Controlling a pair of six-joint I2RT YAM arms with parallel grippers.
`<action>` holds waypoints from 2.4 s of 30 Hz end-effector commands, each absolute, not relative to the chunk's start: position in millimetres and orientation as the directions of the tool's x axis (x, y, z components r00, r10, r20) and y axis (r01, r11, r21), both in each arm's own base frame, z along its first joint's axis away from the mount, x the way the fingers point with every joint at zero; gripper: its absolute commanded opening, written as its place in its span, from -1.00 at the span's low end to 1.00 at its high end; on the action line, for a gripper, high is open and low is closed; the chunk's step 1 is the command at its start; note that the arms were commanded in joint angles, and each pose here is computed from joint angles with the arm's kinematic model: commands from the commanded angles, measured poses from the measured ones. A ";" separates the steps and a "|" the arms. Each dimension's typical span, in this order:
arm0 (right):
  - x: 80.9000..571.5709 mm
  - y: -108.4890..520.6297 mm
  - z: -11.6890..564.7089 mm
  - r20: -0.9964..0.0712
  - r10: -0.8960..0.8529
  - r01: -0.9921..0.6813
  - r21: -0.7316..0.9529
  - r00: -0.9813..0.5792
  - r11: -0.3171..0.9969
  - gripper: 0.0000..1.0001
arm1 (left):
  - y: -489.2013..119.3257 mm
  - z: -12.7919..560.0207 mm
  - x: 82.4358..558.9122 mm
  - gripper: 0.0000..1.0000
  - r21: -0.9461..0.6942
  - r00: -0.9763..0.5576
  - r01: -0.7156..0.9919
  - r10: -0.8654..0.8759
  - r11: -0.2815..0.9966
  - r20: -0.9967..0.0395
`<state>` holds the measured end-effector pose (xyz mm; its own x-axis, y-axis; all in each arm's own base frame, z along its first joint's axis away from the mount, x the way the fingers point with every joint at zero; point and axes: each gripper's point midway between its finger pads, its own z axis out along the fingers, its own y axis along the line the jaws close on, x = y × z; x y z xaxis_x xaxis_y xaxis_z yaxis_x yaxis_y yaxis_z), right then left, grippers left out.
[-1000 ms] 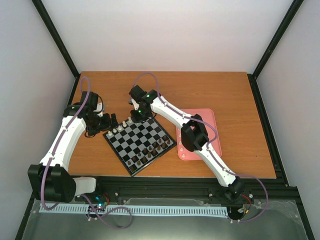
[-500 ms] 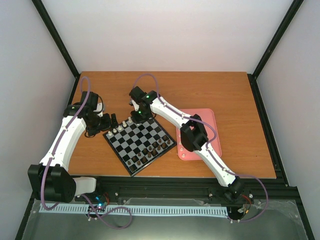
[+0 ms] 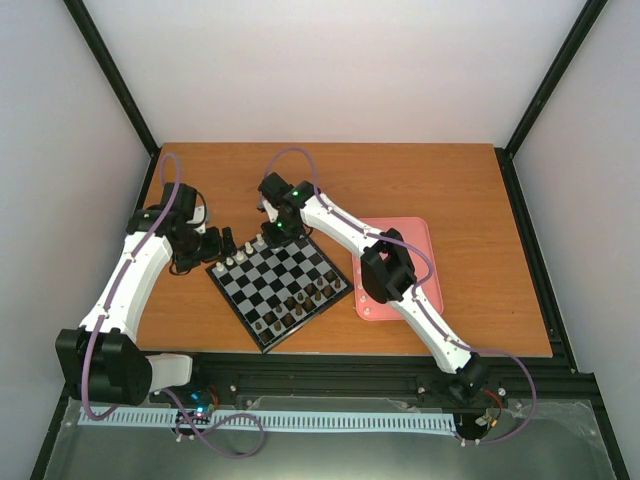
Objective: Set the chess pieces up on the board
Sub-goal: Place the chess piece on the chessboard, then pick up the chess piece from the storage box.
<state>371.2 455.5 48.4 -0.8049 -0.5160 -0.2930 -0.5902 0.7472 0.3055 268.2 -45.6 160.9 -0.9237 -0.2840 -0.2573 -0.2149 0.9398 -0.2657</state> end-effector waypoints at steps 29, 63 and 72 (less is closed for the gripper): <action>380.1 198.6 138.1 -0.314 -0.189 -0.220 0.065 -0.930 0.973 0.11 | -128.5 243.1 303.3 0.99 -0.182 -0.889 0.077 -0.015 0.980 -0.458; 362.9 63.2 71.2 -0.233 0.037 0.027 0.048 -0.972 0.998 0.08 | -409.6 71.7 341.5 0.09 -0.155 -0.840 0.519 0.467 0.841 -0.277; 363.7 58.9 73.4 -0.234 0.034 0.023 0.049 -0.972 0.999 0.08 | -405.4 55.1 348.0 -0.15 -0.105 -0.846 0.505 0.466 0.857 -0.260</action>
